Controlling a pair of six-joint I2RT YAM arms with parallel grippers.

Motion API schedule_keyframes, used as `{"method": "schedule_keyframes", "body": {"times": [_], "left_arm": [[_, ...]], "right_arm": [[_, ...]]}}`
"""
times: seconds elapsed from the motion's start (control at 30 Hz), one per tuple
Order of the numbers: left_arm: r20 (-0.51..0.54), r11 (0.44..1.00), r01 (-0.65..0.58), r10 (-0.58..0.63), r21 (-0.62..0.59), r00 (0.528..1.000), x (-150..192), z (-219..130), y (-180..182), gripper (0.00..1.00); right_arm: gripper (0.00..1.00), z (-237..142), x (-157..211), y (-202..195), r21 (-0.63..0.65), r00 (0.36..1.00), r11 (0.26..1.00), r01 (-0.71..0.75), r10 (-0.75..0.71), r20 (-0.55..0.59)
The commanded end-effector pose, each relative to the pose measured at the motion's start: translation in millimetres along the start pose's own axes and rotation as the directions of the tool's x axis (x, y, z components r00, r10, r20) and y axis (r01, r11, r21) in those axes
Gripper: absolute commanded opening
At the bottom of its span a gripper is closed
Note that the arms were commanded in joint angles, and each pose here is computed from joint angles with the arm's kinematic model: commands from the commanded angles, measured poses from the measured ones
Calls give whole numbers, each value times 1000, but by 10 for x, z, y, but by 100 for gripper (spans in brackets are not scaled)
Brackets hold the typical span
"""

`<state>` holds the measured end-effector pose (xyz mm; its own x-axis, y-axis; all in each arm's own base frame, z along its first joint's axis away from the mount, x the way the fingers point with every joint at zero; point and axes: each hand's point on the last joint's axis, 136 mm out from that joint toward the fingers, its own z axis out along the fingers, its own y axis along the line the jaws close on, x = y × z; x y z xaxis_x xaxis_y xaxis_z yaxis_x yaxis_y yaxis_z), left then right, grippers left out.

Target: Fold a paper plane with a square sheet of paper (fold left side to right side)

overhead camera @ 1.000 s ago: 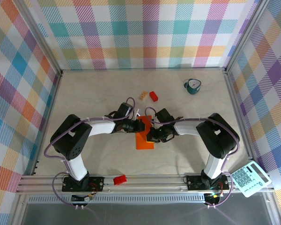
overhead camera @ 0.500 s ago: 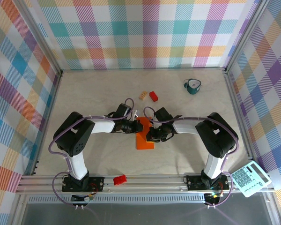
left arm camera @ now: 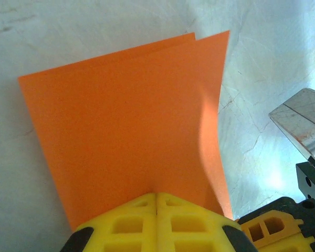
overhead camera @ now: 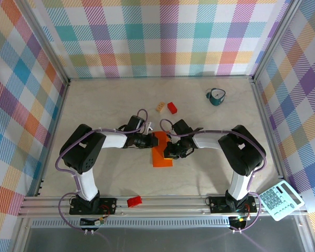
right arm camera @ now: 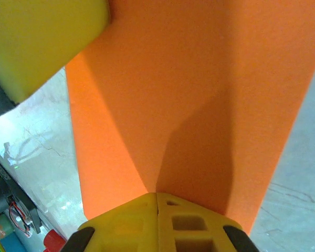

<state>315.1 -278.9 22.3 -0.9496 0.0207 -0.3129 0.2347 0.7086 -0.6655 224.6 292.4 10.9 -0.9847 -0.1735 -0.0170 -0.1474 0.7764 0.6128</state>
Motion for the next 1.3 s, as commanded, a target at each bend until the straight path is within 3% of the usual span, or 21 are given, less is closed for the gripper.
{"method": "schedule_keyframes", "body": {"times": [0.0,0.6,0.93,1.27], "left_arm": [[46,997,8,-5,-79,999,-143,-18,293,0],[130,988,31,-12,-148,991,-799,-51,523,0],[143,986,48,-25,-161,989,-910,-12,646,0],[180,994,21,-2,-103,984,-1044,-217,380,0]], "right_arm": [[0,151,439,-756,283,986,954,-94,129,-105],[0,179,492,-820,292,984,951,-102,139,-109],[0,187,484,-779,266,985,958,-108,140,-102],[0,181,435,-681,222,987,968,-115,137,-87]]}}
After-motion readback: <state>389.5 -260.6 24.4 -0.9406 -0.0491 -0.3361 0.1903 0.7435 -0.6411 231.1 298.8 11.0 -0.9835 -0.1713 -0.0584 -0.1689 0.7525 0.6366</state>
